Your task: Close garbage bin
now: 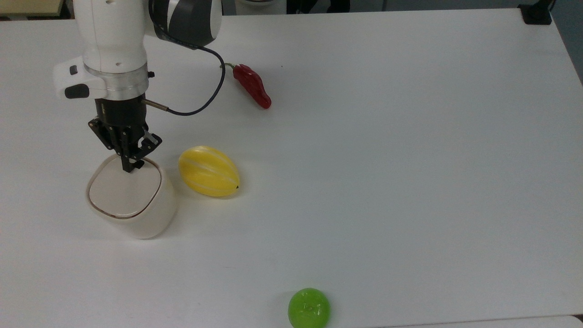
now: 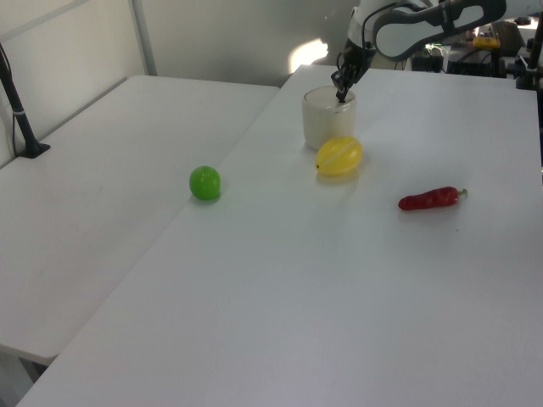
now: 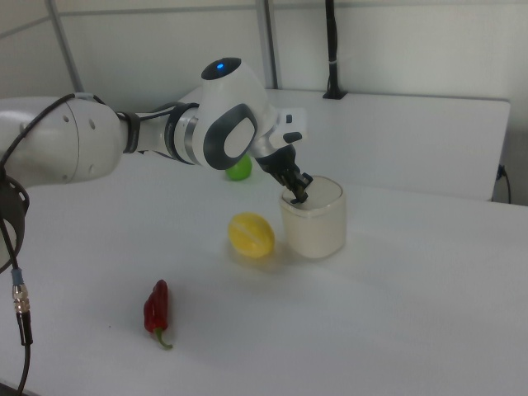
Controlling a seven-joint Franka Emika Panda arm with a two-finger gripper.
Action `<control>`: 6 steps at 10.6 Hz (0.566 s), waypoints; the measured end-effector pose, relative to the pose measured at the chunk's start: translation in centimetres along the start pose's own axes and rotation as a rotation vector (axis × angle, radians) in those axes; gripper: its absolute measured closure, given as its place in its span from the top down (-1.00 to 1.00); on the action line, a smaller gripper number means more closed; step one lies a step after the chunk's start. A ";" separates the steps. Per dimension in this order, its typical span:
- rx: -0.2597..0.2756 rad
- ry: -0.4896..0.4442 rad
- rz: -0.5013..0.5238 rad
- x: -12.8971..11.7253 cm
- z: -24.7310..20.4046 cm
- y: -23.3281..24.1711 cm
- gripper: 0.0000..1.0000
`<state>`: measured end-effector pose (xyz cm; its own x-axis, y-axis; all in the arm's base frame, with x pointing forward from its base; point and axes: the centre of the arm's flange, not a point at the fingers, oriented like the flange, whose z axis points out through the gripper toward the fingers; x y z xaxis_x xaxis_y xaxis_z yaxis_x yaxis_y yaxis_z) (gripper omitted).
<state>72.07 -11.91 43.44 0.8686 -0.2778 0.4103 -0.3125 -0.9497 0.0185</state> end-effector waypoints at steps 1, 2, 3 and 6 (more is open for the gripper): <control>0.000 0.000 0.000 0.0 0.0 0.0 -0.98; 0.000 0.000 0.000 0.0 0.0 0.0 -0.98; 0.000 0.001 0.000 0.0 0.0 0.0 -0.98; 0.004 0.007 -0.005 0.1 -0.5 -0.4 -0.98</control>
<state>72.11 -11.47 43.96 0.8674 -0.2720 0.4166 -0.3066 -0.9517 0.0171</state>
